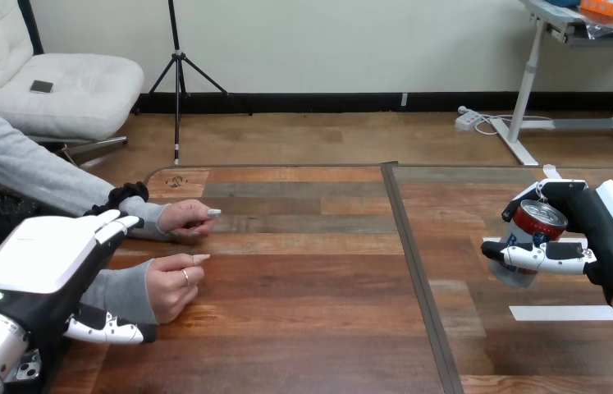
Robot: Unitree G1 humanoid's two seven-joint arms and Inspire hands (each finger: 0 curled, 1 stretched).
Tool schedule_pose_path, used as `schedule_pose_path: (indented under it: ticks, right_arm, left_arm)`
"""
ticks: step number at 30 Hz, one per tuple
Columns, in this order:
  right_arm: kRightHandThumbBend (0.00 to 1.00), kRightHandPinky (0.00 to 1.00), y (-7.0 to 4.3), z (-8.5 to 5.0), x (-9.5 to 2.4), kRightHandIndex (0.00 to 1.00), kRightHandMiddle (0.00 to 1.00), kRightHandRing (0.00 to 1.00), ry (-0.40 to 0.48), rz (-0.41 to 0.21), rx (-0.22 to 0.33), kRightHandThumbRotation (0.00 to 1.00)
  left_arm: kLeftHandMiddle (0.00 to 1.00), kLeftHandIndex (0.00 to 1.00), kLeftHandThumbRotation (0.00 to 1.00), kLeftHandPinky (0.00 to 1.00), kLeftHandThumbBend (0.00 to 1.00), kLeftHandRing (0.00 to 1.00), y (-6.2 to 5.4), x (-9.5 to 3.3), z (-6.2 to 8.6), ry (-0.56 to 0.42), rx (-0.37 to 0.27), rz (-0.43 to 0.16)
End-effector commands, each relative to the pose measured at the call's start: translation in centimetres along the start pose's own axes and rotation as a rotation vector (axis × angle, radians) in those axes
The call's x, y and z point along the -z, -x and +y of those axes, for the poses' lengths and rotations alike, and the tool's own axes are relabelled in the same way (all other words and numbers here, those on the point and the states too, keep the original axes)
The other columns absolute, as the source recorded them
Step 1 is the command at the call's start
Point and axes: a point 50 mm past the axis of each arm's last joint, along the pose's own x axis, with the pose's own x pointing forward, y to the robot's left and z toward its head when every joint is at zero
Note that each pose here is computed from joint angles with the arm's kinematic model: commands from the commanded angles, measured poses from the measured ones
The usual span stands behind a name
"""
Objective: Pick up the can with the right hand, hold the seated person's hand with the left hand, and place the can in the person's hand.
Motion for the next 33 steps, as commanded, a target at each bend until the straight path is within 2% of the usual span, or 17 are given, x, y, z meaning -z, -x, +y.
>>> schedule_pose_path:
  ticks: [1, 12, 27, 33]
  right_arm:
    - [0.69, 0.31, -2.0, -1.9, -2.4, 0.46, 0.41, 0.34, 0.006, -0.11, 0.065, 0.0]
    - [0.69, 0.31, -2.1, -1.9, -2.6, 0.45, 0.41, 0.35, 0.005, -0.123, 0.067, 0.0]
    - [0.69, 0.31, -2.0, -1.9, -2.6, 0.45, 0.4, 0.34, 0.017, -0.128, 0.068, 0.0]
    - [0.68, 0.31, -2.0, -2.0, -2.6, 0.45, 0.4, 0.34, 0.011, -0.125, 0.068, 0.0]
  left_arm:
    - [0.94, 0.9, 0.49, 0.74, 1.0, 0.91, -1.4, 0.3, 1.7, -0.027, -0.044, -0.03]
    - [0.95, 0.89, 0.48, 0.76, 1.0, 0.91, -2.1, 0.7, 1.1, -0.036, -0.002, -0.029]
    - [0.94, 0.9, 0.46, 0.79, 1.0, 0.91, -3.1, 1.1, 0.5, -0.076, 0.043, 0.009]
    - [0.95, 0.91, 0.46, 0.8, 1.0, 0.92, -3.7, 1.5, 0.2, -0.104, 0.086, 0.04]
